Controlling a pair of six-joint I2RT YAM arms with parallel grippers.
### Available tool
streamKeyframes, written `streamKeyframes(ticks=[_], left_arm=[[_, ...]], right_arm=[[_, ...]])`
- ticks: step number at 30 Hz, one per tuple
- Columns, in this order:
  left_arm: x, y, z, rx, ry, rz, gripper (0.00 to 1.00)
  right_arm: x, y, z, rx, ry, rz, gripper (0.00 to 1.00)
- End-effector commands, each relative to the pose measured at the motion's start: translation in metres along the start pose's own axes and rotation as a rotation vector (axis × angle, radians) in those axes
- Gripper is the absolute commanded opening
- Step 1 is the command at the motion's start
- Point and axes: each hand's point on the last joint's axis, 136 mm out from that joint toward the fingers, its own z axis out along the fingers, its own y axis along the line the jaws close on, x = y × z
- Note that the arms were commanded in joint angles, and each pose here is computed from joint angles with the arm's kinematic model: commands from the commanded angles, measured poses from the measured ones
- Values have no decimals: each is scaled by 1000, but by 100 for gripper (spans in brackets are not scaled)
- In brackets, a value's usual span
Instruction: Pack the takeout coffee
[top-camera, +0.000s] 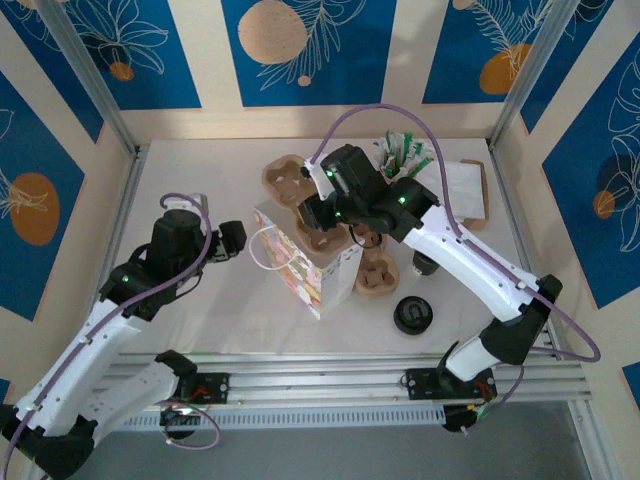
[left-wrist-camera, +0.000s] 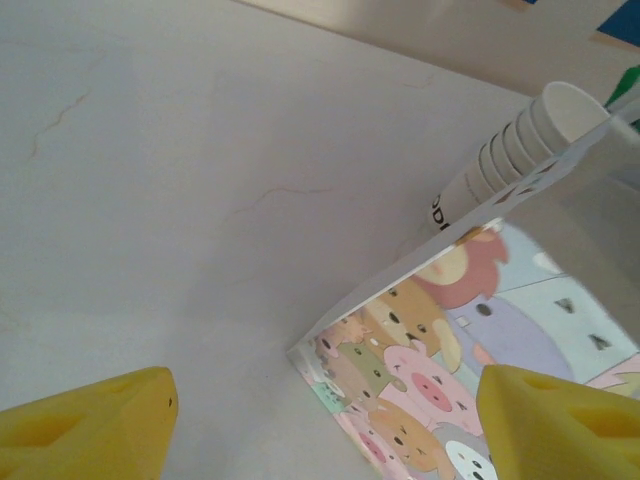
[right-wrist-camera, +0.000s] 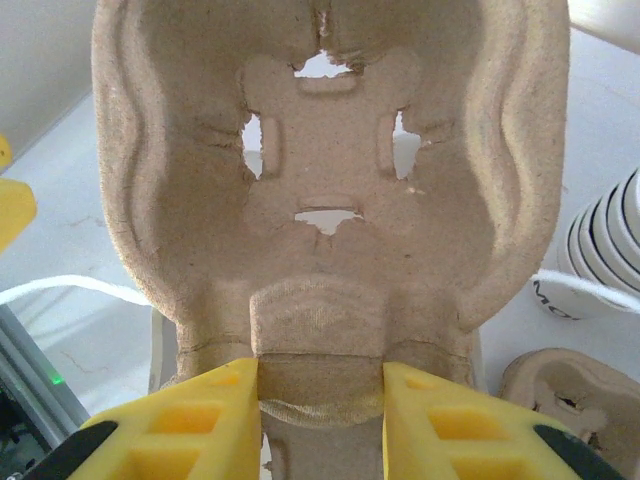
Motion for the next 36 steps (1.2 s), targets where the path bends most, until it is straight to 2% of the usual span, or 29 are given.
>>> streamKeyframes(ticks=[1,9,22,36], left_arm=[[-19,-12,-7,42,-23,50,81],[-31,-23,-4,82,-2,78,86],[-39,-36,1,159,41,117,88],[-45,-49,13,163,165,392,91]], right_arm=[[-1,5,-3,-38,-25,7,33],[11,5,1,-42,0,27,32],[29,6,6,-27,50,57,32],[20,13,-2,-47,41,43,36]])
